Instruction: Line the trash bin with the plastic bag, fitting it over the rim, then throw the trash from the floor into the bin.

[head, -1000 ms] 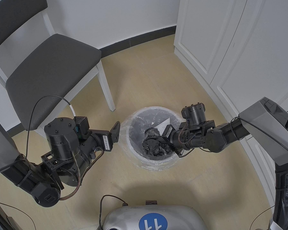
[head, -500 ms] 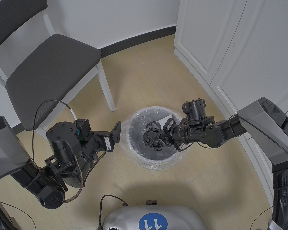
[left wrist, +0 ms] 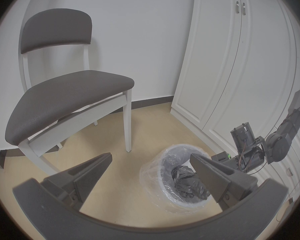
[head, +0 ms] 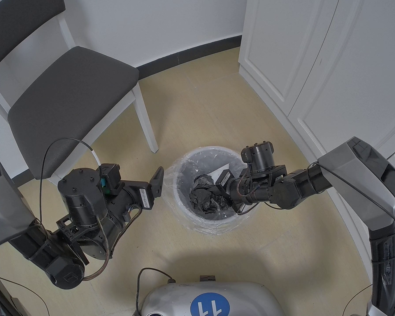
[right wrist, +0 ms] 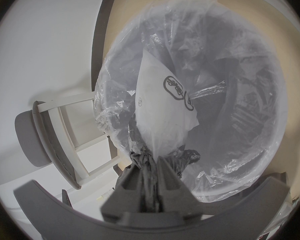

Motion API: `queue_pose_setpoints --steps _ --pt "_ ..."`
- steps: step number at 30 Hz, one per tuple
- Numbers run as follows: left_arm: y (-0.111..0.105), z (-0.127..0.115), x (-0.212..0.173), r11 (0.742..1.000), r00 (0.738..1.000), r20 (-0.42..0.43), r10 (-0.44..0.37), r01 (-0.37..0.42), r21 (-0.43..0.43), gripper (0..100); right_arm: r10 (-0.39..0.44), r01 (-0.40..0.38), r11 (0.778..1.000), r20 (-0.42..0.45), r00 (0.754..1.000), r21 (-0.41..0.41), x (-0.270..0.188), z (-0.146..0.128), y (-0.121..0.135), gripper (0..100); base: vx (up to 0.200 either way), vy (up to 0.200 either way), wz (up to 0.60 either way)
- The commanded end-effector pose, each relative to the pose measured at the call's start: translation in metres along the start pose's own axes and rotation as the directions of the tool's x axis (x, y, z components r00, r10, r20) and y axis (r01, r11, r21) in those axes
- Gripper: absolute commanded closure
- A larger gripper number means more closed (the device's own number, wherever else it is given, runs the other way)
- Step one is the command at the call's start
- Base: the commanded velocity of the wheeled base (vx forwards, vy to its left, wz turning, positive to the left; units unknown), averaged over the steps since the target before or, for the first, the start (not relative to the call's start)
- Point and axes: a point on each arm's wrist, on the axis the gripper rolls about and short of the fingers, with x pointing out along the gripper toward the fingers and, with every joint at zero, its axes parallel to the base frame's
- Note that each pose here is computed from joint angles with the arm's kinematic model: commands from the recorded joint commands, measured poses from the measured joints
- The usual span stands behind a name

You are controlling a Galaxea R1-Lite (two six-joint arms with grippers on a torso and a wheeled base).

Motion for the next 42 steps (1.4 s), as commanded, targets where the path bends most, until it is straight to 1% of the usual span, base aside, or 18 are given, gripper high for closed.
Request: queue_pose_setpoints --steps 1,11,16,21,22,23,24,25,26,27,28,29,30,31,32,33,38,42 --pt "0.0 0.004 -0.002 1.0 1.0 0.011 -0.003 0.003 -0.006 0 -0.001 0.001 1.0 0.002 1.0 0.002 0.002 0.001 -0.002 0 0.0 0.0 0.0" --pt "0.0 0.002 -0.002 1.0 1.0 0.007 -0.002 0.002 -0.005 0 0.007 -0.007 1.0 0.019 1.0 -0.006 -0.004 0.003 0.003 0 0.0 0.0 0.0" --pt "-0.001 0.0 -0.003 1.0 1.0 -0.003 -0.007 0.007 0.002 0 0.033 -0.032 0.999 0.037 0.999 -0.028 -0.021 0.004 0.018 0 0.0 0.0 0.0" --pt "-0.002 -0.004 -0.003 1.0 1.0 -0.016 -0.018 0.018 0.007 0 0.048 -0.04 0.989 0.051 0.998 -0.14 -0.053 0.0 0.034 0 0.0 0.0 0.0" --pt "-0.004 -0.008 -0.001 0.999 0.999 -0.029 -0.037 0.037 0.011 0 0.04 -0.025 0.976 0.064 0.997 -0.218 -0.065 -0.003 0.037 0 0.0 0.0 0.0" --pt "-0.005 -0.008 -0.001 0.999 0.999 -0.032 -0.043 0.043 0.012 0 0.037 -0.02 0.972 0.07 0.997 -0.232 -0.068 -0.004 0.037 0 0.0 0.0 0.0" --pt "-0.009 -0.014 0.001 0.997 0.996 -0.05 -0.073 0.074 0.019 0 0.012 0.022 0.951 0.109 0.994 -0.307 -0.079 -0.005 0.035 0 0.0 0.0 0.0" --pt "-0.009 -0.014 0.001 0.997 0.996 -0.05 -0.073 0.074 0.019 0 0.012 0.022 0.951 0.109 0.994 -0.307 -0.079 -0.005 0.035 0 0.0 0.0 0.0" --pt "-0.016 -0.022 0.005 0.994 0.992 -0.077 -0.102 0.105 0.034 0 -0.045 0.113 0.908 0.174 0.984 -0.404 -0.086 -0.002 0.026 0 0.0 0.0 0.0" --pt "-0.019 -0.024 0.011 0.993 0.991 -0.082 -0.107 0.111 0.048 0 -0.082 0.175 0.875 0.217 0.973 -0.452 -0.09 0.0 0.019 0 0.0 0.0 0.0" --pt "-0.02 -0.027 0.013 0.992 0.99 -0.088 -0.108 0.113 0.057 0 -0.098 0.202 0.859 0.238 0.966 -0.469 -0.091 0.002 0.016 0 0.0 0.0 0.0" --pt "-0.022 -0.036 0.023 0.989 0.989 -0.112 -0.1 0.111 0.097 0 -0.153 0.294 0.803 0.299 0.942 -0.518 -0.097 0.007 0.004 0 0.0 0.0 0.0" --pt "-0.022 -0.039 0.027 0.988 0.988 -0.123 -0.094 0.108 0.113 0 -0.169 0.326 0.782 0.322 0.931 -0.532 -0.1 0.01 0.0 0 0.0 0.0 0.0" --pt "-0.021 -0.045 0.038 0.986 0.987 -0.144 -0.073 0.094 0.138 0 -0.187 0.373 0.744 0.363 0.913 -0.555 -0.106 0.015 -0.007 0 0.0 0.0 0.0" --pt "-0.02 -0.047 0.042 0.985 0.986 -0.154 -0.066 0.089 0.146 0 -0.191 0.387 0.733 0.376 0.907 -0.56 -0.108 0.017 -0.009 0 0.0 0.0 0.0" --pt "-0.016 -0.051 0.055 0.985 0.984 -0.174 -0.037 0.065 0.159 0 -0.196 0.42 0.706 0.413 0.89 -0.571 -0.116 0.022 -0.014 0 0.0 0.0 0.0" --pt "-0.001 -0.061 0.088 0.985 0.975 -0.216 0.043 -0.005 0.174 0 -0.19 0.48 0.655 0.488 0.852 -0.583 -0.141 0.04 -0.024 0 0.0 0.0 0.0" --pt "0.013 -0.065 0.104 0.984 0.974 -0.207 0.09 -0.054 0.172 0 -0.196 0.498 0.652 0.507 0.839 -0.571 -0.147 0.047 -0.028 0 0.0 0.0 0.0"
